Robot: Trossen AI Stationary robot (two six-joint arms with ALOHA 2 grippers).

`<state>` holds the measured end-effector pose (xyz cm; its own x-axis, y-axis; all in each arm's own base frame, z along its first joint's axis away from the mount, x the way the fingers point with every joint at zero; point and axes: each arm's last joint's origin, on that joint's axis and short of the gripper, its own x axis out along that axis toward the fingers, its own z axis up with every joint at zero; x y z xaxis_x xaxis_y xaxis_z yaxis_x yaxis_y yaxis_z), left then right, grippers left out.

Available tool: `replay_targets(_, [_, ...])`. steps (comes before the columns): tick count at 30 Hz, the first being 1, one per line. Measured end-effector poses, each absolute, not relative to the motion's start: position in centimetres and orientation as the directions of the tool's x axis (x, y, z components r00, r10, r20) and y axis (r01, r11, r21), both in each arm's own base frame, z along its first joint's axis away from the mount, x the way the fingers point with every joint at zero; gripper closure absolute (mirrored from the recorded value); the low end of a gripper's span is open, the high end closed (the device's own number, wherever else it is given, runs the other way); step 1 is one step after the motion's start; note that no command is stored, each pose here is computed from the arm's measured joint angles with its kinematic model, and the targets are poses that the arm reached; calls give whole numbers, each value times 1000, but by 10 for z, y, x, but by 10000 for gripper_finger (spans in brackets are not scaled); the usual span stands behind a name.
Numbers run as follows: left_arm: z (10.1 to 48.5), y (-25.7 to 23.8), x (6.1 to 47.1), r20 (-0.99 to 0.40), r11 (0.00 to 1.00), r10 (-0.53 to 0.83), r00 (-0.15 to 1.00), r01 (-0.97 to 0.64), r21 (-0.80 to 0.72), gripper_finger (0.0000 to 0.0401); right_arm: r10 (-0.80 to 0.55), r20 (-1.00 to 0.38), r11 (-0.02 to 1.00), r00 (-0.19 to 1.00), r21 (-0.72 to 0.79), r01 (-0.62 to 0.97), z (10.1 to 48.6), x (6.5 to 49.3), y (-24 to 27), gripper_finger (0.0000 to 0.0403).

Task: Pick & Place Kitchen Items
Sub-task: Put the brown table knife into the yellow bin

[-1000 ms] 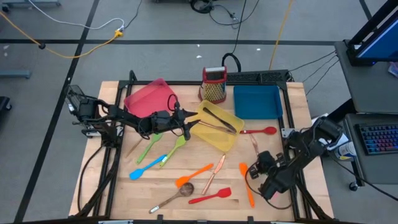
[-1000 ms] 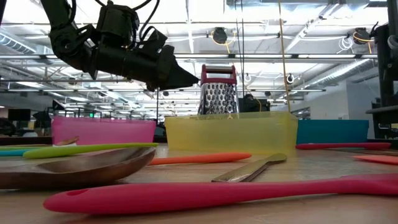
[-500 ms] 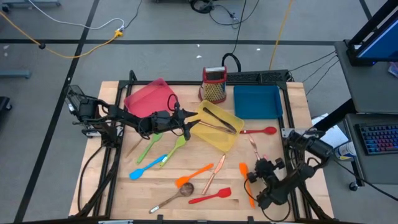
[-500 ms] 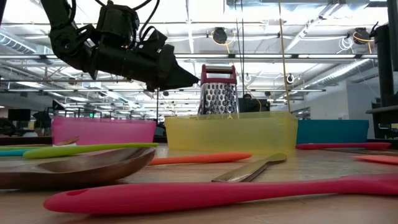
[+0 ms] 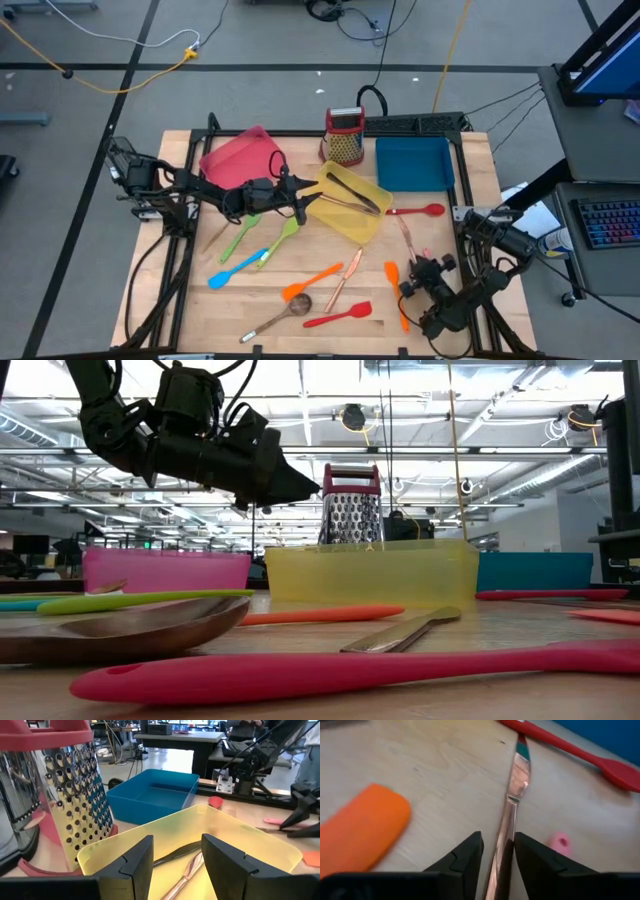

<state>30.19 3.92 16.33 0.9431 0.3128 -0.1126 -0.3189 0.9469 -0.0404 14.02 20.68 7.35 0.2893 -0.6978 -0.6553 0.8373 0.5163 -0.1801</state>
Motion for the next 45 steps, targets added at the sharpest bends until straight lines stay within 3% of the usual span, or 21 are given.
replay_targets(5, [163, 39, 302, -112, 942, 312, 944, -322, -94, 229, -662, -655, 505, 363, -32, 862, 68, 146, 207, 281])
replay_targets(11, [163, 32, 303, -111, 942, 290, 951, -304, -143, 229, -671, -627, 489, 396, 27, 872, 64, 157, 203, 280])
replay_targets(25, [163, 17, 304, -111, 957, 242, 964, -256, -135, 229, -746, -557, 469, 365, -49, 882, 46, 170, 210, 290])
replay_targets(33, [164, 13, 304, -107, 959, 231, 967, -244, -143, 229, -773, -539, 459, 336, -109, 882, 41, 166, 203, 361])
replay_targets(42, [164, 11, 304, -102, 952, 214, 971, -231, -202, 229, -777, -537, 457, 329, -120, 881, 41, 164, 201, 361])
replay_targets(45, [172, 7, 311, -77, 974, 127, 989, -139, -178, 229, -744, -566, 465, 354, -59, 883, 48, 167, 204, 361])
